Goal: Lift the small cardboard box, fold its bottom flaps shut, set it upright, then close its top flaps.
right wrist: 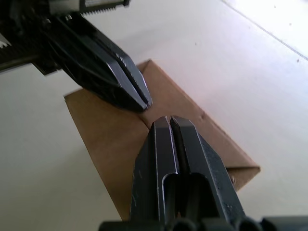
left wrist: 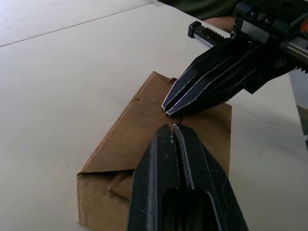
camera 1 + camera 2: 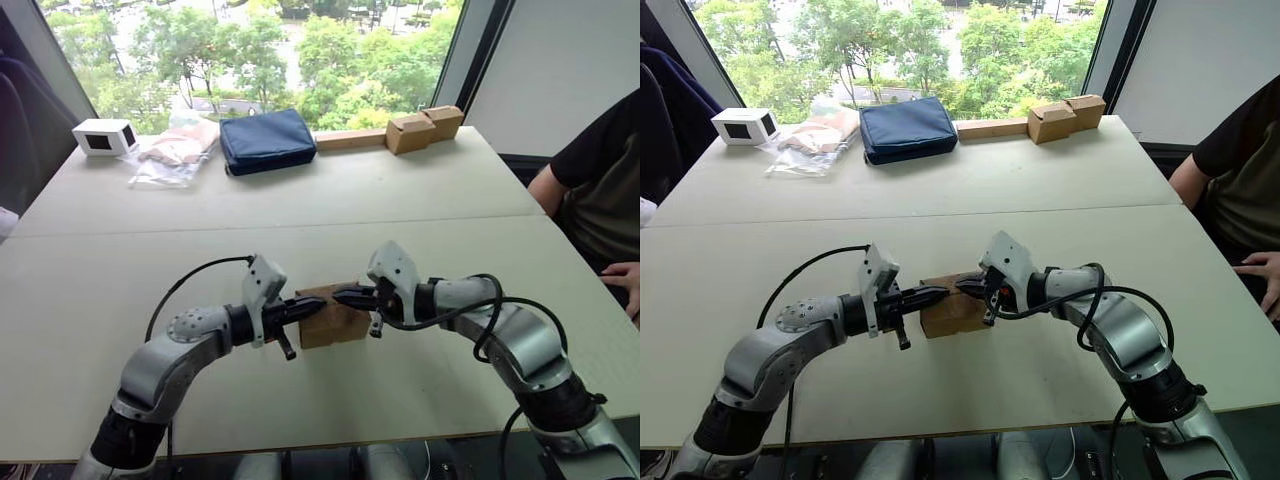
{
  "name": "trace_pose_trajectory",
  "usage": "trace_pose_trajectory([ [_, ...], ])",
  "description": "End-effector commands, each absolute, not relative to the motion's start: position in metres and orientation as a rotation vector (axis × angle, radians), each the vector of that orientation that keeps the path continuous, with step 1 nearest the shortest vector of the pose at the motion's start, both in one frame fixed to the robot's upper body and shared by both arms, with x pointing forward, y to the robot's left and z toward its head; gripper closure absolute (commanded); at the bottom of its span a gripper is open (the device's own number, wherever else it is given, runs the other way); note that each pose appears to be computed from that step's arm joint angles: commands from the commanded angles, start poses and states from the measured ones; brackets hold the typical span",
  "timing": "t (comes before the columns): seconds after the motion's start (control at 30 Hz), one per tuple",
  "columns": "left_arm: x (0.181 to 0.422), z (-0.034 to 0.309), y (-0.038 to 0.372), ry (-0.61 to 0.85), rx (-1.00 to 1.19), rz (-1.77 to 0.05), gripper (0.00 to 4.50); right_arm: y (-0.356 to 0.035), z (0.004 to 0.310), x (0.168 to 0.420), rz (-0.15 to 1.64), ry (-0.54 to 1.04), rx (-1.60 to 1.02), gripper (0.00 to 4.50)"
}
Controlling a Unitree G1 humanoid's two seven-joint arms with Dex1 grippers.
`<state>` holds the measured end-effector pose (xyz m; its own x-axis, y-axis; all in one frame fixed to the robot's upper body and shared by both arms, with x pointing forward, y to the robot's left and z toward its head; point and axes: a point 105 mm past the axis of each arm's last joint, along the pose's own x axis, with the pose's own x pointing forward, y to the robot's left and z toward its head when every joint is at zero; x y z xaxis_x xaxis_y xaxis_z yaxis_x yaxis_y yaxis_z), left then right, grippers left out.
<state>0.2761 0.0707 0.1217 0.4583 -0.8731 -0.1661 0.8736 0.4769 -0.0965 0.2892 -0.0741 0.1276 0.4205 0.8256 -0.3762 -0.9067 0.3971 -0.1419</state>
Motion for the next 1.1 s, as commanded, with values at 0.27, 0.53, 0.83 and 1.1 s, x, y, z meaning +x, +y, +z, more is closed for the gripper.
trace_pose_trajectory([
  [0.27, 0.277, 0.12, 0.07, 0.194, 0.026, -1.075, 4.45, -0.078, 0.121, 0.292, 1.082, 0.264, -0.36, 4.5],
  [0.53, 0.278, 0.136, 0.078, 0.137, -0.03, -1.053, 4.45, -0.078, 0.148, 0.294, 1.085, 0.142, -0.244, 4.5],
  [0.83, 0.284, 0.162, 0.142, 0.052, 0.074, -0.808, 4.45, -0.13, 0.196, 0.3, 0.915, 0.002, -0.08, 4.5],
  [1.1, 0.229, 0.107, 0.179, 0.315, 0.076, -0.769, 4.45, -0.17, 0.147, 0.268, 0.857, 0.249, -0.142, 4.5],
])
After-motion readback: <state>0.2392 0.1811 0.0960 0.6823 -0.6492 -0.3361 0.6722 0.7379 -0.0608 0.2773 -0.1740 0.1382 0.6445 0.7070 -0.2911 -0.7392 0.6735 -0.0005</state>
